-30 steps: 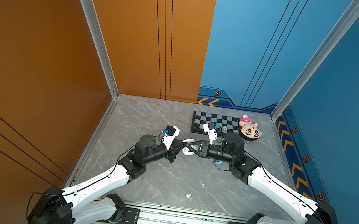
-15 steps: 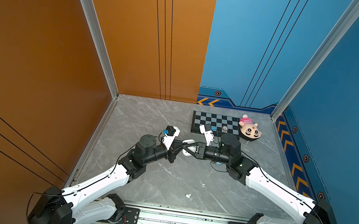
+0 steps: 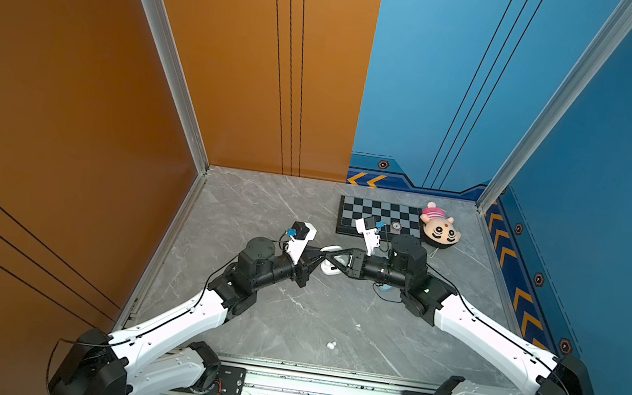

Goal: Insert the wireless bluetooth earbuds into the charging case

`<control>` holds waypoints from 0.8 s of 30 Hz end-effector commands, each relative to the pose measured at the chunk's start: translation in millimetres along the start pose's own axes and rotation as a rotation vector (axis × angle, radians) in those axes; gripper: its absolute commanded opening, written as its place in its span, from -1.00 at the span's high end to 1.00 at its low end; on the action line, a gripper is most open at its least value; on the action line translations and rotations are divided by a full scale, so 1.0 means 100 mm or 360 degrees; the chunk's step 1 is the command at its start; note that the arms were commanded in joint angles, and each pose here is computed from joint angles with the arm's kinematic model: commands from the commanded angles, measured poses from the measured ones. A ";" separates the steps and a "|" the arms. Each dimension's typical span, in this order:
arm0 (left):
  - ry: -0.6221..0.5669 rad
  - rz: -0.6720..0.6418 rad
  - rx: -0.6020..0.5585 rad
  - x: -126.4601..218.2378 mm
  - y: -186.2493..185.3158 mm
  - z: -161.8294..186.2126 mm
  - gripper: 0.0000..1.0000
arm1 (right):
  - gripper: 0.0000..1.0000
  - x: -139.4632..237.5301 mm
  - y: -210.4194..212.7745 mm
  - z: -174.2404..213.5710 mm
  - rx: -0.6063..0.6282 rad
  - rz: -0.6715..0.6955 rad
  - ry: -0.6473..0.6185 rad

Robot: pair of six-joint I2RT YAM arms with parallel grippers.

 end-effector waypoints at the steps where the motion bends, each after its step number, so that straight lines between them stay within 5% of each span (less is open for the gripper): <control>1: -0.0122 0.0079 -0.0034 0.04 -0.13 -0.31 1.00 | 0.66 0.03 -0.09 0.04 -0.0003 0.0075 0.0005; 24: -0.0131 0.0058 -0.0043 0.05 -0.11 -0.32 1.00 | 0.77 -0.02 -0.03 0.15 -0.0086 0.0010 0.0037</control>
Point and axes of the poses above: each gripper's point midway between its finger pads, its own x axis back along the fingers, its own y axis along the line the jaws close on, z = x × y, the point moved 2 cm from there along x, back along the fingers, and after that the axes turned 7 degrees about x, right-handed, at the moved point
